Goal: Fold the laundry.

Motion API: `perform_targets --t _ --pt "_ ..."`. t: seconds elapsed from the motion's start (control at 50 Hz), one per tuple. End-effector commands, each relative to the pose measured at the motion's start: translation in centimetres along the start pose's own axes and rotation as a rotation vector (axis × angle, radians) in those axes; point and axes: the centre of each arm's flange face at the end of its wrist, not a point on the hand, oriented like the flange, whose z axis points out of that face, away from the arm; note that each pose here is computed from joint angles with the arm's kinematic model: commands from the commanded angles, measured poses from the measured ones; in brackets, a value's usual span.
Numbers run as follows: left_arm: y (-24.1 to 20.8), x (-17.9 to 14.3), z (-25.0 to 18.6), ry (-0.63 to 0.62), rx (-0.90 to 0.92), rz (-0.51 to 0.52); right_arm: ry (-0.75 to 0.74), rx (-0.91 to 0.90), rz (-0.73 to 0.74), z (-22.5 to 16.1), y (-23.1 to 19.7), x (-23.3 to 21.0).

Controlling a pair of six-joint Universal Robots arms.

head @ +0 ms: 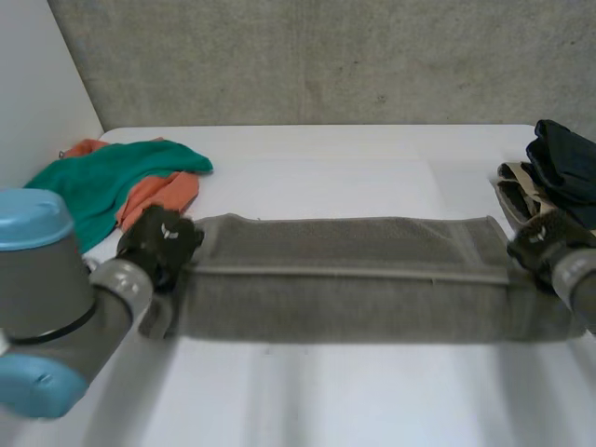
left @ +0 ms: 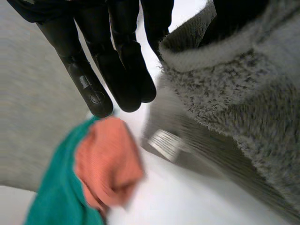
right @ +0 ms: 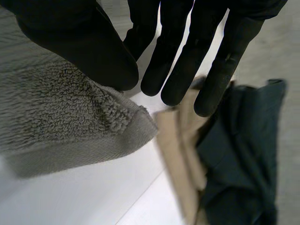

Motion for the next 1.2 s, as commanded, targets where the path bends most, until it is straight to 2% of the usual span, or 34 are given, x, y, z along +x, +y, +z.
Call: perform_targets --t 0.02,0.2,0.34,0.48,0.68,0.86,1.06,1.2 --pt "0.1 -0.2 6.0 -0.137 0.142 0.010 0.120 0.092 -0.007 4.8 -2.1 -0.3" --pt "-0.4 0.3 10.7 -0.205 0.242 0.014 0.282 0.203 -0.003 10.4 -3.2 -0.2" --pt "0.1 1.2 12.3 -0.206 0.260 0.017 0.364 0.248 0.007 12.4 -3.5 -0.8" --pt "-1.1 2.6 10.9 -0.170 0.277 0.017 0.336 0.255 0.042 10.9 -4.1 -1.4" --pt "-2.3 1.1 8.5 -0.167 0.269 0.013 0.242 0.213 0.127 8.2 -3.8 -1.1" --pt "0.9 -0.2 8.8 -0.121 0.112 -0.009 0.162 0.169 0.197 6.9 -3.0 -1.6" --pt "1.8 1.1 8.6 -0.065 0.063 -0.006 0.141 0.156 0.199 6.6 -2.6 -2.2" --pt "-2.5 -0.5 4.9 -0.091 0.162 0.000 0.129 0.176 0.227 6.1 -3.2 -1.6"
